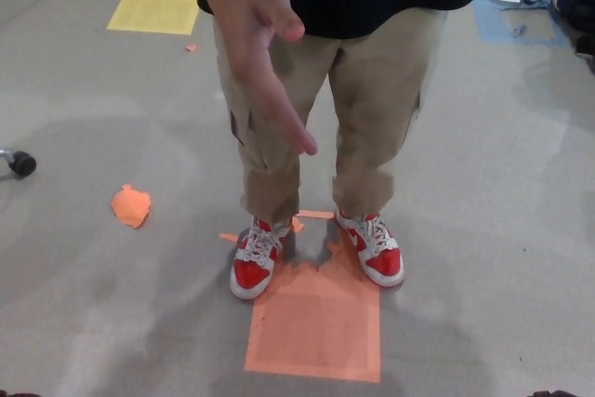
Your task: The robot extends its right arm to grab a person's hand and shakes it
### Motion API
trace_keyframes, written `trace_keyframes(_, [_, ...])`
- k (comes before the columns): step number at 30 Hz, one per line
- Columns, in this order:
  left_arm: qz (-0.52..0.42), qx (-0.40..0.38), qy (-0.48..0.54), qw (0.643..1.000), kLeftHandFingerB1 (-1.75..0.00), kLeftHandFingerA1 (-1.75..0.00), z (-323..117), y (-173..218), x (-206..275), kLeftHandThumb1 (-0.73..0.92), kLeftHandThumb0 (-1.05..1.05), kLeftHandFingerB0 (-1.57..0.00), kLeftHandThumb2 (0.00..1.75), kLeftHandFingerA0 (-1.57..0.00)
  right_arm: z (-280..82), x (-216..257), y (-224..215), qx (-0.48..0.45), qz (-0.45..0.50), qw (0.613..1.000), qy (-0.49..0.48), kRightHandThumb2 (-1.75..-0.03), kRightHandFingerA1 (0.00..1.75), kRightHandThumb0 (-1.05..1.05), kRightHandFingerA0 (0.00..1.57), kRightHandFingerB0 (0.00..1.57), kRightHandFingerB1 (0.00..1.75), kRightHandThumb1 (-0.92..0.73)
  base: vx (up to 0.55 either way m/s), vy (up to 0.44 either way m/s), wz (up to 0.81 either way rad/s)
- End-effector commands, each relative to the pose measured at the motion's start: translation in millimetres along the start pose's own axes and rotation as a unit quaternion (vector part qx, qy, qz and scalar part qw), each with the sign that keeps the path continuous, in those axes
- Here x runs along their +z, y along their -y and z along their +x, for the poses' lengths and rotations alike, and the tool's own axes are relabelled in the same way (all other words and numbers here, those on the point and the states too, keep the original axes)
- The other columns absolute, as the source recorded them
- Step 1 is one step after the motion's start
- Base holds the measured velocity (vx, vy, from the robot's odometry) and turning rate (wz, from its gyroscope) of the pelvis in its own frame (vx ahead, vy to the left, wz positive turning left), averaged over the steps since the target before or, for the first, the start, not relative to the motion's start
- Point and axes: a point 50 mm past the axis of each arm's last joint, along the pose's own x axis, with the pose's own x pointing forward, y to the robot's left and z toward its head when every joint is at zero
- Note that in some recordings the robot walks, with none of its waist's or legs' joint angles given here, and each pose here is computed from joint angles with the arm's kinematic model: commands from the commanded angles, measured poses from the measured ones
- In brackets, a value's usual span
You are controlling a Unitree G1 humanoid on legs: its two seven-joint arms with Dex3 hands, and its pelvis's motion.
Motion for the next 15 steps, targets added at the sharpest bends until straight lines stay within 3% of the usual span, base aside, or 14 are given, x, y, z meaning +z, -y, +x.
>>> trace_keyframes(1, [-0.007, -0.001, -0.012, 1.0, -0.37, -0.43, -3, -2, -7, 0.69, -0.54, -0.12, 0.8, -0.22, -1, -6, 4, -0.005, -0.008, 1.0, -0.016, -1.15, 0.18, -0.78, 0.0, 0.0, 0.16, -0.83, 0.0, 0.0, 0.0])
trace_keyframes(2, [-0.006, -0.001, -0.01, 1.0, -0.28, -0.37, -2, -2, -5, 0.8, -0.48, -0.15, 0.64, -0.29, -1, -6, 6, -0.007, -0.006, 1.0, -0.014, -0.95, 0.09, -0.79, 0.0, 0.0, 0.09, -0.77, 0.0, 0.0, 0.0])
trace_keyframes(3, [-0.001, -0.002, -0.011, 1.0, -0.36, -0.42, -2, -1, -5, 0.69, -0.54, -0.11, 0.8, -0.21, -1, -7, 5, -0.006, -0.012, 1.0, -0.013, -0.96, 0.09, -0.79, 0.0, 0.0, 0.1, -0.77, 0.0, 0.0, 0.0])
trace_keyframes(4, [0.001, -0.003, -0.011, 1.0, -0.36, -0.42, -2, -1, -5, 0.69, -0.54, -0.11, 0.8, -0.21, -1, -7, 5, -0.005, -0.015, 1.0, -0.012, -0.96, 0.09, -0.79, 0.0, 0.0, 0.1, -0.77, 0.0, 0.0, 0.0])
trace_keyframes(5, [0.006, -0.003, -0.011, 1.0, -0.36, -0.41, -2, -2, -4, 0.7, -0.54, -0.11, 0.8, -0.2, -1, -7, 6, -0.007, -0.016, 1.0, -0.013, -0.79, 0.05, -0.72, 0.0, 0.0, 0.11, -0.92, 0.0, 0.0, 0.0])
trace_keyframes(6, [0.006, -0.004, -0.008, 1.0, -0.36, -0.42, -2, -3, -3, 0.7, -0.52, -0.12, 0.78, -0.22, -1, -6, 5, -0.006, -0.011, 1.0, -0.011, -1.15, 0.15, -0.8, 0.0, 0.0, 0.15, -0.84, 0.0, 0.0, 0.0])
trace_keyframes(7, [0.002, -0.004, -0.006, 1.0, -0.36, -0.43, -3, -3, -3, 0.69, -0.51, -0.11, 0.79, -0.22, -1, -6, 5, -0.005, -0.013, 1.0, -0.012, -0.78, 0.07, -0.72, 0.0, 0.0, 0.12, -0.92, 0.0, 0.0, 0.0])
trace_keyframes(9, [-0.002, -0.003, -0.003, 1.0, -0.37, -0.47, -2, -4, -2, 0.67, -0.51, -0.11, 0.8, -0.28, -1, -4, 6, -0.006, -0.017, 1.0, -0.011, -0.78, 0.07, -0.71, 0.0, 0.0, 0.11, -0.92, 0.0, 0.0, 0.0])
trace_keyframes(10, [-0.004, -0.002, -0.001, 1.0, -0.37, -0.44, -1, -4, -1, 0.68, -0.51, -0.11, 0.79, -0.24, -1, -3, 7, -0.006, -0.014, 1.0, -0.009, -1.14, 0.16, -0.77, 0.0, 0.0, 0.16, -0.84, 0.0, 0.0, 0.0])
trace_keyframes(12, [-0.005, 0.0, 0.002, 1.0, -0.37, -0.45, 1, -5, 2, 0.68, -0.52, -0.11, 0.8, -0.24, -2, -1, 10, -0.01, -0.014, 1.0, -0.006, -1.14, 0.16, -0.77, 0.0, 0.0, 0.16, -0.83, 0.0, 0.0, 0.0])
trace_keyframes(13, [-0.001, 0.002, 0.005, 1.0, -0.37, -0.44, 3, -7, 5, 0.69, -0.52, -0.11, 0.8, -0.23, -2, 1, 13, -0.014, -0.014, 1.0, -0.004, -0.98, 0.09, -0.77, 0.0, 0.0, 0.12, -0.79, 0.0, 0.0, 0.0])
trace_keyframes(14, [0.0, 0.003, 0.006, 1.0, -0.37, -0.44, 3, -7, 6, 0.69, -0.52, -0.11, 0.8, -0.23, -2, 2, 14, -0.014, -0.014, 1.0, -0.004, -0.98, 0.09, -0.77, 0.0, 0.0, 0.12, -0.79, 0.0, 0.0, 0.0])
trace_keyframes(15, [-0.005, 0.001, 0.003, 1.0, -0.34, -0.37, 4, -10, 8, 0.74, -0.53, -0.13, 0.75, -0.17, -3, 5, 17, -0.016, -0.009, 1.0, 0.0, -1.14, 0.18, -0.78, 0.0, 0.0, 0.16, -0.84, 0.0, 0.0, 0.0])
